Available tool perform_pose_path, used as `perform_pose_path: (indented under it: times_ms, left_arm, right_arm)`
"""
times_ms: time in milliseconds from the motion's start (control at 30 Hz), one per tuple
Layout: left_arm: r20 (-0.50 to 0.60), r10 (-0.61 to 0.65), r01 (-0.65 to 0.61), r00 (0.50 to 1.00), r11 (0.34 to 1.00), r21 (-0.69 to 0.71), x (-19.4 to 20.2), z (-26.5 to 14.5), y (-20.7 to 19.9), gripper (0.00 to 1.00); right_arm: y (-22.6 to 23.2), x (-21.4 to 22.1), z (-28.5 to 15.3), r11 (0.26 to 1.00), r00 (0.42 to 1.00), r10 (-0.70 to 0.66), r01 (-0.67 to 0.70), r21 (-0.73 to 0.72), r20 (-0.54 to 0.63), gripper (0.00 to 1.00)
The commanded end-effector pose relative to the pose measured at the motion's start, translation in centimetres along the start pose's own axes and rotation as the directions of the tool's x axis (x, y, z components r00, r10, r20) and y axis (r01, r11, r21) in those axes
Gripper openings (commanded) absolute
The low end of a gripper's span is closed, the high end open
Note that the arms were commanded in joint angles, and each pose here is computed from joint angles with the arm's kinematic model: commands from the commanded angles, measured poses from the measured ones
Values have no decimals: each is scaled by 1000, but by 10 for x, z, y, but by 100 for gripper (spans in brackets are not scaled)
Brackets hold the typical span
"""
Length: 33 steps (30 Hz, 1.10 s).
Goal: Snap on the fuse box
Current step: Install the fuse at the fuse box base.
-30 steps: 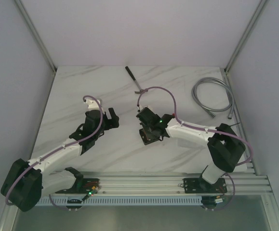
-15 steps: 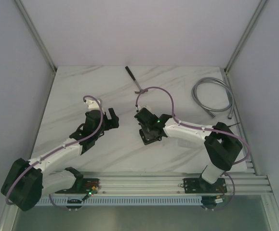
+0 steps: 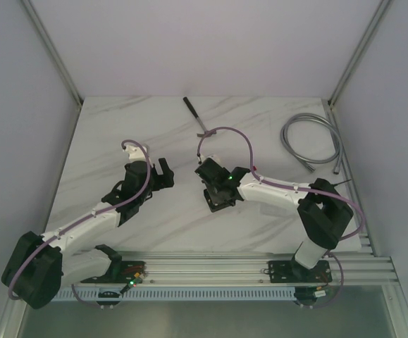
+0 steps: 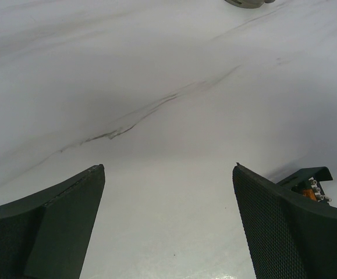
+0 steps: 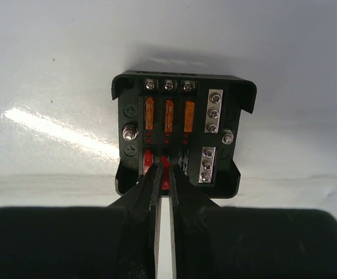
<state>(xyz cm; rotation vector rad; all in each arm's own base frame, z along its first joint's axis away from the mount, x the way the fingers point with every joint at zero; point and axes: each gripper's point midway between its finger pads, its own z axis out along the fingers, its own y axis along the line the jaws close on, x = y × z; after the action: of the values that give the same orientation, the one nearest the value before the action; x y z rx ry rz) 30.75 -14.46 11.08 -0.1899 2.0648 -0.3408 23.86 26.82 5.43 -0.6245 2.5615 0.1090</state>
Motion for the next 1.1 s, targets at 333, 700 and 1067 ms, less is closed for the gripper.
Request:
perform_pose_path:
  times_ms: [333, 700, 1067]
  left_arm:
    - [0, -9, 9, 1000, 1000, -16, -1, 1, 3, 100]
    - [-1, -11, 11, 1000, 1000, -15, -1, 1, 2, 100]
    - [-2, -11, 11, 1000, 1000, -15, -1, 1, 2, 100]
  right_arm:
    - [-3, -12, -10, 999, 999, -1, -1, 44, 33, 0]
    - [-2, -9, -3, 999, 1000, -14, 14, 47, 15, 0]
    - [0, -8, 3, 999, 1000, -19, 18, 38, 13, 0]
